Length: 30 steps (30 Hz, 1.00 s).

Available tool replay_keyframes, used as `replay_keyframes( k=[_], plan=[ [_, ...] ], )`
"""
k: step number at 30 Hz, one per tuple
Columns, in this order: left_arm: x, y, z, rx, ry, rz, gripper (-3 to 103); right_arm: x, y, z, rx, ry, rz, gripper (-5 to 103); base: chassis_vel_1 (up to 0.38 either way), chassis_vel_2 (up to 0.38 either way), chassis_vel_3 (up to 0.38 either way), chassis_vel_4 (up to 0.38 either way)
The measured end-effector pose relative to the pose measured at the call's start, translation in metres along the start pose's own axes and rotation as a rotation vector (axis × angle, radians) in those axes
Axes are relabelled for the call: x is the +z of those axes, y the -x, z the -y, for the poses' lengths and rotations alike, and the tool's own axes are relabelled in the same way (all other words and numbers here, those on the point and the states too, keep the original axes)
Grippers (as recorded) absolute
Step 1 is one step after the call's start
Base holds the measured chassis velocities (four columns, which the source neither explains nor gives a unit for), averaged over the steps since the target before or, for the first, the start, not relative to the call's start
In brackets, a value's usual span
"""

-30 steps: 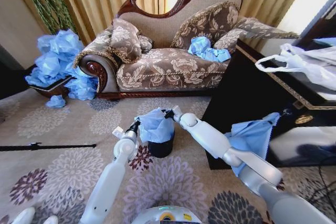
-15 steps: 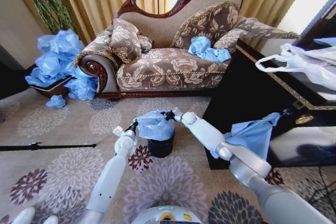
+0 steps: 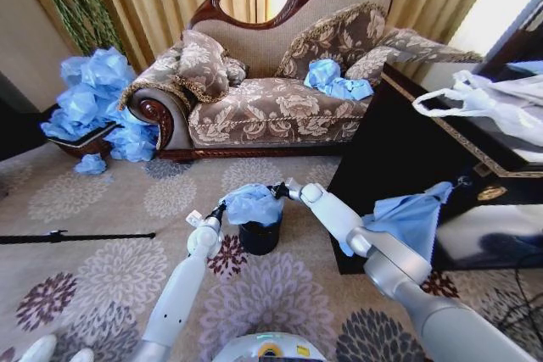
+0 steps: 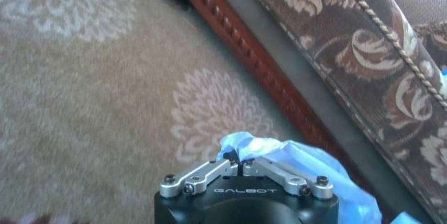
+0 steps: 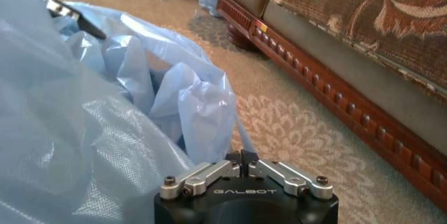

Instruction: Place a garbage bag over the trash bin.

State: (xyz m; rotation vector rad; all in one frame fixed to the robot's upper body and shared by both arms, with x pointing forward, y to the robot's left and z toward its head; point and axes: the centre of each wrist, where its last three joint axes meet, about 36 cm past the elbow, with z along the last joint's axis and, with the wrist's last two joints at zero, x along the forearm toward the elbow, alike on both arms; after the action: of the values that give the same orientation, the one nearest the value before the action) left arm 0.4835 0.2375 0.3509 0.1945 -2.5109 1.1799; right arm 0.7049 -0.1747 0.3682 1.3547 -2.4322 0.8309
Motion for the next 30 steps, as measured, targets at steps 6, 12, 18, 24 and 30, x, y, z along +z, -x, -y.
replay_keyframes(
  k=[6,12,18,24,30],
  plan=[
    [0.017,-0.013,-0.013,-0.010,-0.006,-0.035,0,0.013,-0.011,0.006,0.002,-0.004,0.009,0,0.000,0.000,0.000,0.000],
    [0.031,-0.023,-0.025,-0.020,-0.015,-0.063,0,0.024,-0.026,0.015,-0.027,-0.033,0.007,0,0.000,0.000,0.000,0.000],
    [0.033,-0.020,-0.033,-0.031,-0.008,-0.063,0,0.036,-0.028,0.010,-0.047,-0.060,0.011,0,0.000,0.000,0.000,0.000],
    [0.032,-0.023,-0.037,-0.032,0.006,-0.060,0,0.041,-0.032,0.009,-0.071,-0.135,0.003,0,0.000,0.000,0.000,0.000],
    [0.032,-0.021,-0.040,-0.031,0.009,-0.065,0,0.040,-0.039,0.017,-0.095,-0.180,-0.025,0,0.000,0.000,0.000,0.000]
  ],
)
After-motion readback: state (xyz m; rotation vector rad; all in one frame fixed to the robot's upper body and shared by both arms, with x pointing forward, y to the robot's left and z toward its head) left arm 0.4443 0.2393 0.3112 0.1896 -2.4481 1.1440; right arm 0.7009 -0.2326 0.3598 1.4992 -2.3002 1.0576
